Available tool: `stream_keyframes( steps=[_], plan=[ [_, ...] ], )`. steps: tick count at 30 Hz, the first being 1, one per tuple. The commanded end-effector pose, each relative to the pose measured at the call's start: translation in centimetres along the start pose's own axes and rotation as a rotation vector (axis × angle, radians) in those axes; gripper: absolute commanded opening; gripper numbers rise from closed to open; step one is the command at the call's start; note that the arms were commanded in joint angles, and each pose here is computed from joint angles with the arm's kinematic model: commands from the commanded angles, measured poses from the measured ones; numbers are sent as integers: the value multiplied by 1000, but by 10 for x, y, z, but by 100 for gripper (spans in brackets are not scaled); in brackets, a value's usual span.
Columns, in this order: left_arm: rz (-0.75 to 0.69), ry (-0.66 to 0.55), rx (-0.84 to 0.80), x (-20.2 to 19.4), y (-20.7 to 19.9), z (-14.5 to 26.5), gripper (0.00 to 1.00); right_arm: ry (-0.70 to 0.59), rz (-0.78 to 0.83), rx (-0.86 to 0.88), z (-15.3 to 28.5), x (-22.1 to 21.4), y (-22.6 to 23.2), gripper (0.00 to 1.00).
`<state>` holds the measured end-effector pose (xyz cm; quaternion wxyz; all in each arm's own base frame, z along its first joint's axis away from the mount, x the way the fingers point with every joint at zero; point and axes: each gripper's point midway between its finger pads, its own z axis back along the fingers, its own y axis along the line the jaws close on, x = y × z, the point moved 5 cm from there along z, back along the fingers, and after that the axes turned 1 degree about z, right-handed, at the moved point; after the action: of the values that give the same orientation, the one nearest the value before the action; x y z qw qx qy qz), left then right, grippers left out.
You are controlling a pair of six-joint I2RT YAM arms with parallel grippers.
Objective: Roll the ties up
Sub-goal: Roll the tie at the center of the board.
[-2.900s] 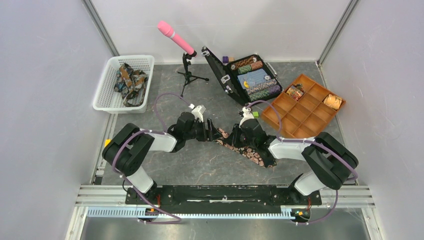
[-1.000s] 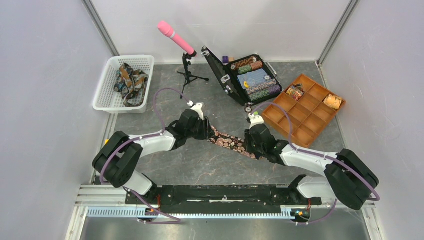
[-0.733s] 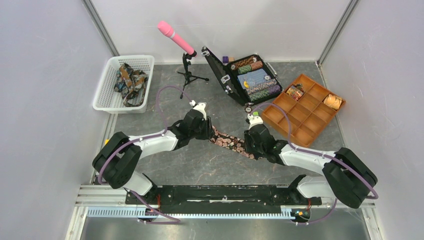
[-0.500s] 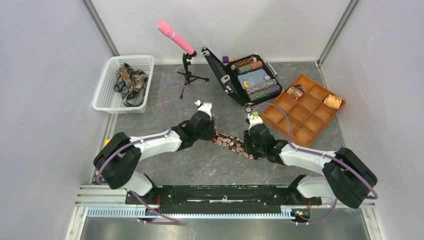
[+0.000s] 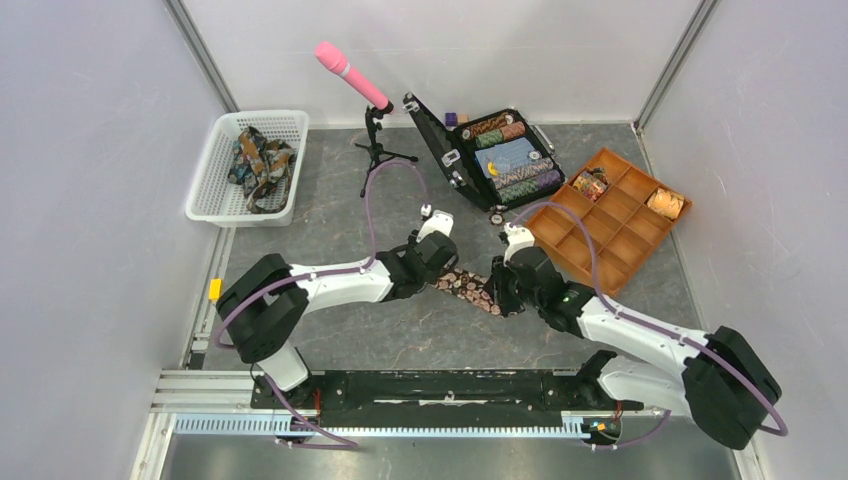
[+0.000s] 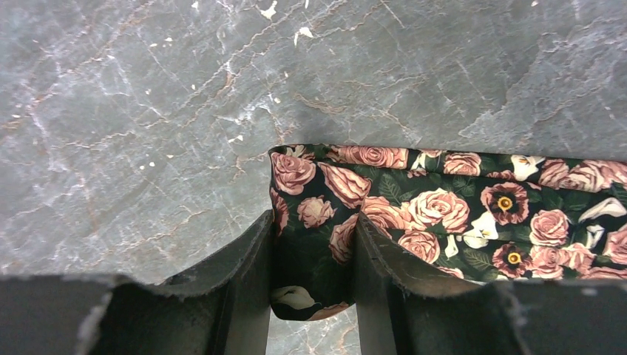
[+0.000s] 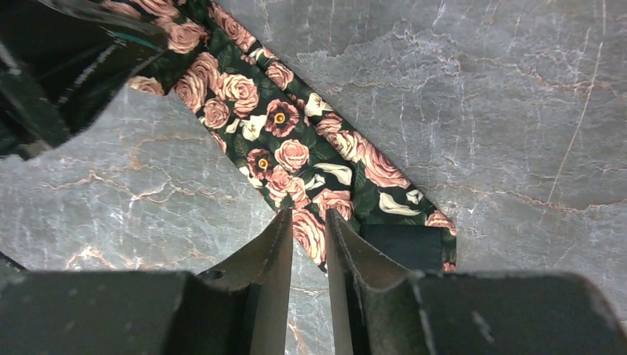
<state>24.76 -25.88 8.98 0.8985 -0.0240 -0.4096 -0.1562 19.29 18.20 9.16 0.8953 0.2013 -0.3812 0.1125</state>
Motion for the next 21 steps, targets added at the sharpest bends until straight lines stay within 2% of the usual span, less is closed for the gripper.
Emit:
stream_keyframes(
  steps=[1,17,21],
  plan=[
    [-120,-14,139,4,10,0,46,-90,-23,24,15,31,11,29],
    [-435,-22,364,-5,-21,-7,46,-316,-118,-145,73,65,-13,30],
    [-504,-15,395,-13,-30,-10,52,-355,-133,-170,85,68,-19,30]
  ],
)
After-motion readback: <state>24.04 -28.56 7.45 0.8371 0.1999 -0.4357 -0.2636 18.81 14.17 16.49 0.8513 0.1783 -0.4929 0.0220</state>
